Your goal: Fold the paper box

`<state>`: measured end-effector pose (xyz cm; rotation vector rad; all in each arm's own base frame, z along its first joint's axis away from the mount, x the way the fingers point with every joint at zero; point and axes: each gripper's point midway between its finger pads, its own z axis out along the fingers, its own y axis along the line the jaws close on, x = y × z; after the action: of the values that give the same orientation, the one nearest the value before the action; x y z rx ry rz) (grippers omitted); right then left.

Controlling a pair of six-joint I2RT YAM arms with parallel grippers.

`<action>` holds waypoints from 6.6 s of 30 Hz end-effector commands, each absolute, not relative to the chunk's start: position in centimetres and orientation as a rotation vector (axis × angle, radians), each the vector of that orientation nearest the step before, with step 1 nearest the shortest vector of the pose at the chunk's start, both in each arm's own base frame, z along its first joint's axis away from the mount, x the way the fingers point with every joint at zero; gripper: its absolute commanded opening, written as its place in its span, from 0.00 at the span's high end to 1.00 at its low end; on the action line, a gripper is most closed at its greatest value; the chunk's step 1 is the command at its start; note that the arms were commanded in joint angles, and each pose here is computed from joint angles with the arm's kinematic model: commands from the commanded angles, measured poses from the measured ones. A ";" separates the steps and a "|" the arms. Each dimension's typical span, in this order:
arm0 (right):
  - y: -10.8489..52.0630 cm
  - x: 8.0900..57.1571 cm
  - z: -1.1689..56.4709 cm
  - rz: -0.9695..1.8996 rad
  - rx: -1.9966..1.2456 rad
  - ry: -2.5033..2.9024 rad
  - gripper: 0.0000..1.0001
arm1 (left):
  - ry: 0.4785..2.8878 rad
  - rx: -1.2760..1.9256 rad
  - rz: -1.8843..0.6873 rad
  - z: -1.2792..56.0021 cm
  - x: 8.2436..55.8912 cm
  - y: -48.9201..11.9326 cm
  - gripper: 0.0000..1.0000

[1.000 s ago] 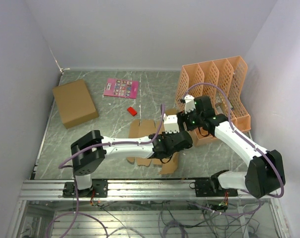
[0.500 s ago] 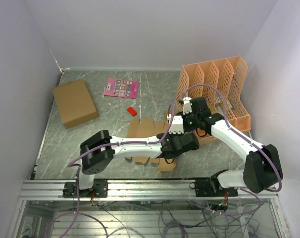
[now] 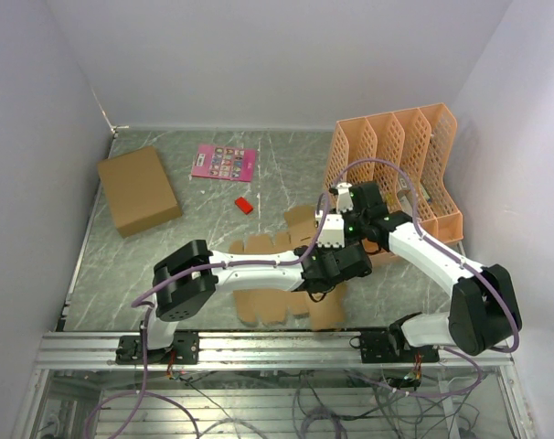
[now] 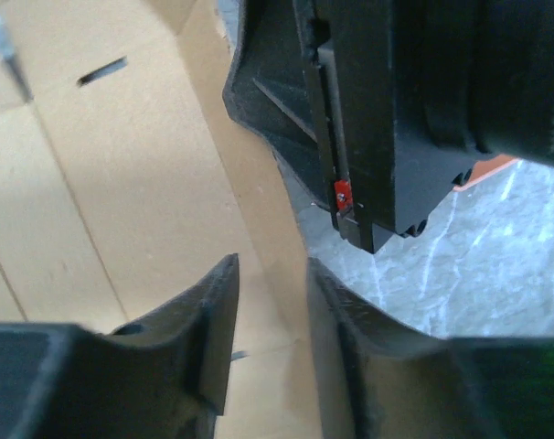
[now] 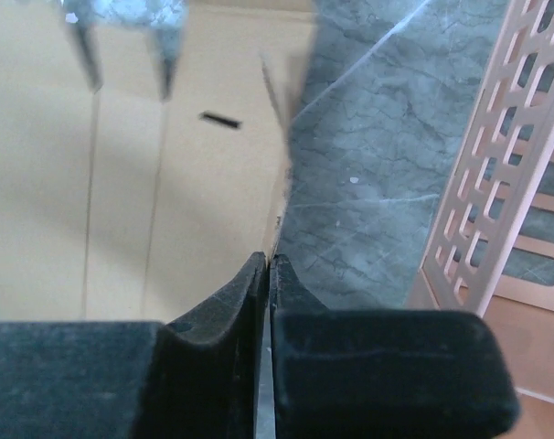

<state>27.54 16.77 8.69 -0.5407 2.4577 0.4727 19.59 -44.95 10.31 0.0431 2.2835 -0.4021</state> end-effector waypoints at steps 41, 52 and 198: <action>13.4 27.8 14.6 0.966 -0.619 1.994 1.00 | 1.871 0.020 -0.987 13.9 21.5 -22.1 0.07; 13.4 27.6 14.4 1.007 -0.632 1.997 1.00 | 1.785 0.004 -1.244 14.4 22.2 -22.2 0.07; 15.7 29.0 20.8 1.211 -0.852 1.627 1.00 | 1.582 0.494 -0.805 23.7 23.8 -22.6 0.50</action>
<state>29.05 15.83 20.60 -0.8245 1.6367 1.2187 23.60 -21.18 20.00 0.4575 1.7024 -0.7256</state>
